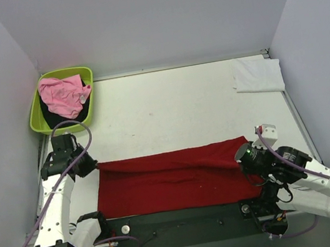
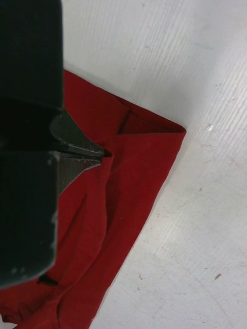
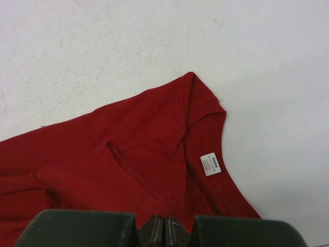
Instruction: Fold and stack the t-shirts
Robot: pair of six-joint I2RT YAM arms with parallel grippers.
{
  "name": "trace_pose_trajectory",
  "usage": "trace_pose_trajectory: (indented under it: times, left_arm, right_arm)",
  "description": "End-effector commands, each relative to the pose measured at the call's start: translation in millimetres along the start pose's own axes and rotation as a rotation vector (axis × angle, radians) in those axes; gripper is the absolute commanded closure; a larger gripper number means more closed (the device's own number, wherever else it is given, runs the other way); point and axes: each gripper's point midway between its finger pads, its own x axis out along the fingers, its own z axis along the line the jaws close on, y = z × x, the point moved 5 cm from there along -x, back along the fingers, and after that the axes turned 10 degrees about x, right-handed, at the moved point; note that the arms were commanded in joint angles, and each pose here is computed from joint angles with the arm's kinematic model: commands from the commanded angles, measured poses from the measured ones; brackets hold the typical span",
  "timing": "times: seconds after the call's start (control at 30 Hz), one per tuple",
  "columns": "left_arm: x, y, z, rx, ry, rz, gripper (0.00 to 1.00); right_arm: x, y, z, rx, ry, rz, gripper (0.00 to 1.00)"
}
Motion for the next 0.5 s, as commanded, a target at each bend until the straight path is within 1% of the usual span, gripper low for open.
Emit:
trace_pose_trajectory:
  times: [0.0, 0.03, 0.1, 0.13, 0.17, 0.2, 0.23, 0.27, 0.3, 0.37, 0.43, 0.47]
  left_arm:
    - [-17.6, 8.3, -3.0, -0.063, 0.011, 0.055, 1.0]
    - [-19.6, 9.5, -2.1, -0.064, 0.007, 0.051, 0.98]
    - [-21.9, 14.3, 0.4, -0.07, -0.009, 0.067, 0.94]
    - [-23.5, 15.9, 0.7, -0.07, -0.008, 0.068, 0.92]
    - [-23.4, 19.2, 2.1, -0.073, -0.011, 0.074, 0.89]
    - [-25.5, 22.8, 3.0, -0.079, -0.014, 0.081, 0.77]
    - [-26.7, 25.0, 4.3, -0.085, -0.019, 0.086, 0.71]
    - [-27.9, 27.0, 5.7, -0.087, -0.023, 0.087, 0.66]
    - [-30.9, 32.5, 8.8, -0.094, -0.031, 0.092, 0.54]
    - [-35.0, 38.9, 11.1, -0.093, -0.033, 0.098, 0.45]
    - [-42.9, 39.8, 8.4, -0.08, 0.002, 0.068, 0.39]
    - [-46.5, 38.5, 1.4, -0.059, 0.064, 0.06, 0.38]
  right_arm:
    - [-2.8, -9.5, -3.0, -0.019, 0.047, -0.046, 1.0]
    - [-2.7, -9.5, -2.9, -0.024, 0.05, -0.047, 0.97]
    - [-2.5, -10.1, -3.2, -0.035, 0.052, -0.051, 0.85]
    - [-2.3, -10.6, -3.7, -0.037, 0.055, -0.054, 0.71]
    - [-2.5, -11.0, -3.9, -0.043, 0.056, -0.056, 0.63]
    - [-3.4, -11.8, -3.8, -0.046, 0.055, -0.056, 0.54]
    - [-4.5, -12.7, -4.3, -0.049, 0.055, -0.057, 0.41]
    - [-6.4, -15.3, -3.4, -0.049, 0.054, -0.063, 0.36]
    - [-8.0, -16.8, -3.0, -0.052, 0.052, -0.066, 0.29]
    - [-10.6, -20.7, -4.1, -0.061, 0.062, -0.079, 0.26]
    - [-10.9, -23.0, -3.3, -0.07, 0.064, -0.089, 0.24]
    - [-9.9, -24.1, -2.4, -0.08, 0.075, -0.096, 0.23]
